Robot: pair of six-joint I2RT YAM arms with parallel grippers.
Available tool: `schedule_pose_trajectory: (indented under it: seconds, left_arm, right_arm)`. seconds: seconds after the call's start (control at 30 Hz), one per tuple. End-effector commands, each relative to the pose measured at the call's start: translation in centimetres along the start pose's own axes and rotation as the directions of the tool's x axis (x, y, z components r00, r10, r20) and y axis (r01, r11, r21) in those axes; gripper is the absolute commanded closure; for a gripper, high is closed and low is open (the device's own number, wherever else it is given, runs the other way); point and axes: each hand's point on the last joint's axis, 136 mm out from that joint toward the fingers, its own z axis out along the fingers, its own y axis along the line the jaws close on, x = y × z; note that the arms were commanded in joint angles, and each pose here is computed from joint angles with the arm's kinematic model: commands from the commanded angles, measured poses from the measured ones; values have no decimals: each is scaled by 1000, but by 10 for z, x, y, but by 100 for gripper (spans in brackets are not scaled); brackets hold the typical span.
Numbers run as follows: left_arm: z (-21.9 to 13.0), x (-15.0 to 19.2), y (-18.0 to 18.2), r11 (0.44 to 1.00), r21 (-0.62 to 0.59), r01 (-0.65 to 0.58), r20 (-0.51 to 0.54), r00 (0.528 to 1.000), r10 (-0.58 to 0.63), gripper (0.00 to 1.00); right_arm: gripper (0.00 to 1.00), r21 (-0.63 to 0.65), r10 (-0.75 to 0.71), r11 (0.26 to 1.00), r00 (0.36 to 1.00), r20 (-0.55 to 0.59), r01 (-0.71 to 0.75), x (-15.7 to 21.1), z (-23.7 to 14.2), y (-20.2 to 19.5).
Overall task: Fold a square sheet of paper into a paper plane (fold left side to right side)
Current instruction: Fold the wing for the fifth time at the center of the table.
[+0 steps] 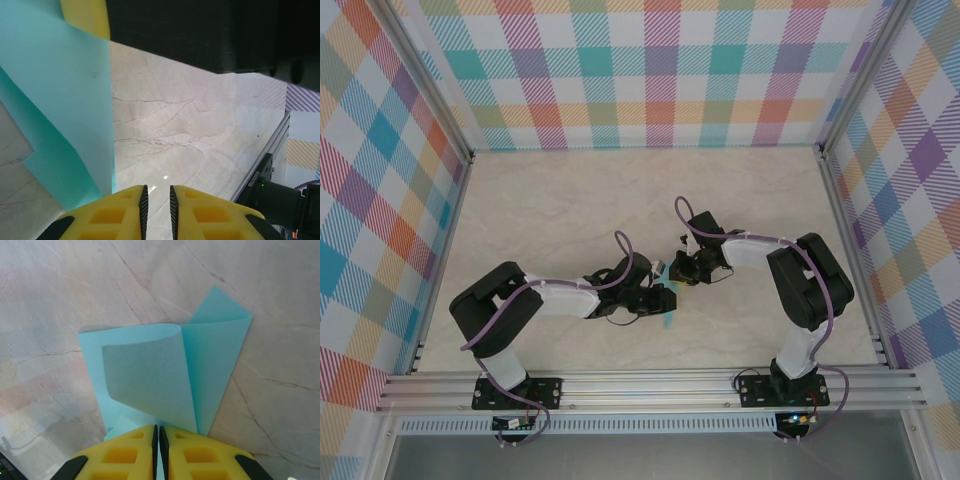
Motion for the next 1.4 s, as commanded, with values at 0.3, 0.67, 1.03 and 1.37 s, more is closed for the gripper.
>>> schedule_pose_trajectory:
  seconds: [0.3,0.67,1.03,1.37]
  left_arm:
    - [7,7,6,1000,9,15,-18,1000,-15,79]
    - [11,12,9,1000,0,17,-30,999,-17,79]
    - [12,25,30,997,-74,32,-51,998,-36,81]
    - [16,33,36,994,-106,31,-76,996,-39,82]
  right_arm:
    - [86,167,52,985,996,-74,-39,26,9,-44]
    - [86,168,53,985,996,-77,-40,26,9,-44]
    - [86,174,51,984,996,-76,-37,26,9,-44]
    - [86,127,32,992,998,-62,-24,21,6,-34]
